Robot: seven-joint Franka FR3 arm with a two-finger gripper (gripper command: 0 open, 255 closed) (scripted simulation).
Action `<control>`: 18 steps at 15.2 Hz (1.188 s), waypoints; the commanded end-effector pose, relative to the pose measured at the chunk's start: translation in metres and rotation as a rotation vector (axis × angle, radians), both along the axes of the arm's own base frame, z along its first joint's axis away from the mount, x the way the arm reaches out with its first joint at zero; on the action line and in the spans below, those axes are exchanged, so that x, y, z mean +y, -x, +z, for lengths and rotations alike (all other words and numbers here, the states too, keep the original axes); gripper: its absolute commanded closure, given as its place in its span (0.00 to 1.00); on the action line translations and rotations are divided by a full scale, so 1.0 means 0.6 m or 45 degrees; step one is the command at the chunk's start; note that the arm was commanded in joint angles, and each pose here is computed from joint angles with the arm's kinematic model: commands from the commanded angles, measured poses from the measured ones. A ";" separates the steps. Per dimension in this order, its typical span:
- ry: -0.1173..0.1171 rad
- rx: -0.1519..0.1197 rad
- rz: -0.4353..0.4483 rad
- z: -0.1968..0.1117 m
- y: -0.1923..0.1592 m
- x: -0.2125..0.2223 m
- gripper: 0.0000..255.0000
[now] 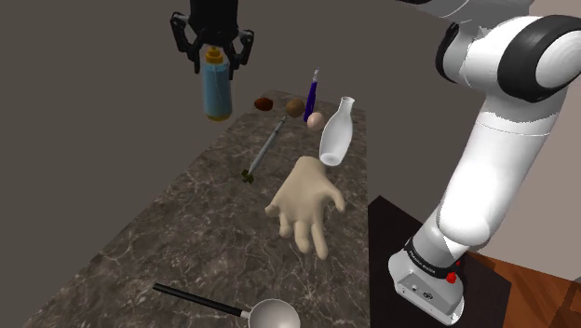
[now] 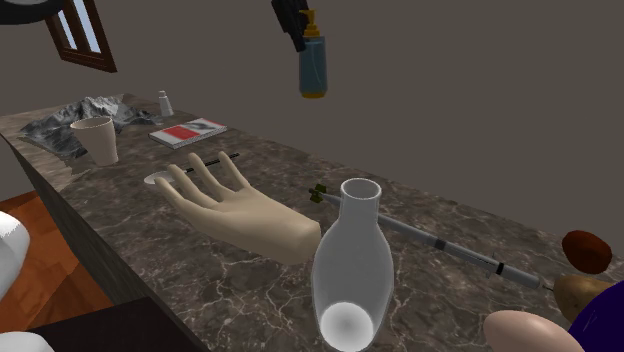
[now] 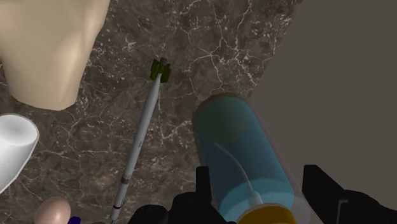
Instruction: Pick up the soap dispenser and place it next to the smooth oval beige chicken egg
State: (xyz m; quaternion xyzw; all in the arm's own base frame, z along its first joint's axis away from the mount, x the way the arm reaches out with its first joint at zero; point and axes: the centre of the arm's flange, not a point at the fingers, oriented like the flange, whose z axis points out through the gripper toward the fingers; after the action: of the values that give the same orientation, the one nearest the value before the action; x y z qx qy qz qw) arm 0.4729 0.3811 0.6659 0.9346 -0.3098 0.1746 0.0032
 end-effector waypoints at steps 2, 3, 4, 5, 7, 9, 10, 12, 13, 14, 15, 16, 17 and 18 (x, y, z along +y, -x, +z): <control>0.000 0.000 0.000 0.004 -0.016 -0.054 1.00; 0.000 0.000 0.000 0.004 -0.022 -0.075 1.00; 0.000 0.000 0.000 0.004 -0.029 -0.096 1.00; 0.000 0.000 0.000 0.004 -0.036 -0.117 1.00; 0.000 0.000 0.000 0.004 -0.049 -0.159 1.00; 0.000 0.000 0.000 0.005 -0.063 -0.200 1.00; 0.000 0.000 0.000 0.005 -0.070 -0.221 1.00; 0.000 0.000 0.000 0.005 -0.083 -0.263 1.00; 0.000 0.000 0.000 0.005 -0.090 -0.284 1.00; 0.000 0.000 0.000 0.005 -0.097 -0.305 1.00; 0.000 0.000 0.000 0.005 -0.103 -0.326 1.00; 0.000 0.000 0.000 0.005 -0.110 -0.347 1.00; 0.000 0.000 0.000 0.005 -0.117 -0.368 1.00; 0.000 0.000 0.000 0.005 -0.124 -0.389 1.00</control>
State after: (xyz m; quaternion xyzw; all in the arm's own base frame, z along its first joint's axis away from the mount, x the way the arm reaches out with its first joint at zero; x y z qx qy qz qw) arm 0.5423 0.1624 0.6688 0.9344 -0.3107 0.1741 0.0034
